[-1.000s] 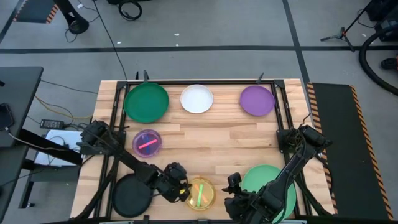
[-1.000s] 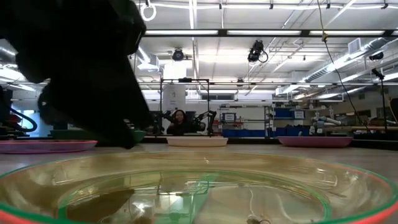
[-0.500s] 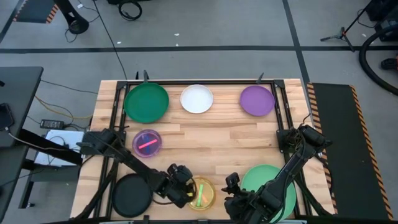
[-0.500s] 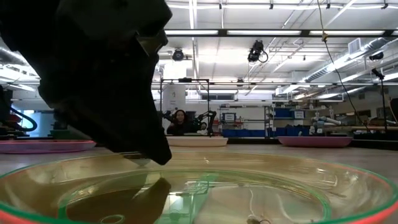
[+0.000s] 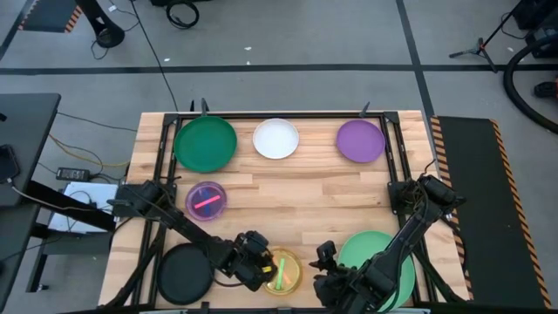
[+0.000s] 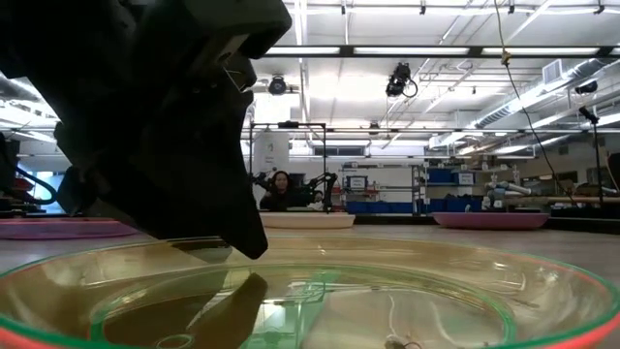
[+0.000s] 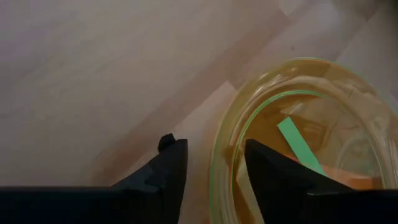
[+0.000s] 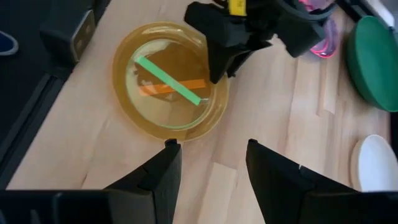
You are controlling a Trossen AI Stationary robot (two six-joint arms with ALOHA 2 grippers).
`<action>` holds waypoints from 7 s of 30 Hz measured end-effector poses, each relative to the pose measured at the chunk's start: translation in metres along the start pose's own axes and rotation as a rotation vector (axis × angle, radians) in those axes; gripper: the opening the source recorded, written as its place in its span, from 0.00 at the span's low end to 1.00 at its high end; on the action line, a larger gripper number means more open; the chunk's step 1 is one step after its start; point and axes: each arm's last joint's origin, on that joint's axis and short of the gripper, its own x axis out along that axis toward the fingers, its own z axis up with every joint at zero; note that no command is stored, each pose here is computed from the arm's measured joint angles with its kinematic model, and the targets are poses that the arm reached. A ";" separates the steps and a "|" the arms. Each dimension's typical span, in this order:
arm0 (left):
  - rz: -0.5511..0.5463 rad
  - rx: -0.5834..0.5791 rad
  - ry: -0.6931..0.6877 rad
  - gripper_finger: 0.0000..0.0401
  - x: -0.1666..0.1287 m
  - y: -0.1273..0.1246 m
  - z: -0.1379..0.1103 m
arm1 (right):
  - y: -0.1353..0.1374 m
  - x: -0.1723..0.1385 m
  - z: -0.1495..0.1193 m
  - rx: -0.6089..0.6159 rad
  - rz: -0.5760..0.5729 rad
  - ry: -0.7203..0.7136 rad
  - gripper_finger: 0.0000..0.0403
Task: Stack plastic plates
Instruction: Stack the bottom stacked plates on top of the transparent red plate, then stack the light green plate on top of the green plate
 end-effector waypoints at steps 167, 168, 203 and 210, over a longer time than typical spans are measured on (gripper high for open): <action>-0.298 0.563 0.104 0.65 -0.172 0.171 0.130 | -0.046 0.067 -0.049 1.976 -0.230 1.098 0.40; -0.313 0.579 0.109 0.65 -0.174 0.170 0.127 | -0.043 0.071 -0.052 1.980 -0.211 1.100 0.40; -0.454 0.520 -0.175 0.65 -0.210 0.172 0.158 | -0.103 0.047 -0.016 1.460 -0.033 0.804 0.03; -0.517 0.565 -0.368 0.65 -0.200 0.154 0.184 | -0.149 0.057 -0.011 0.579 0.308 0.652 0.05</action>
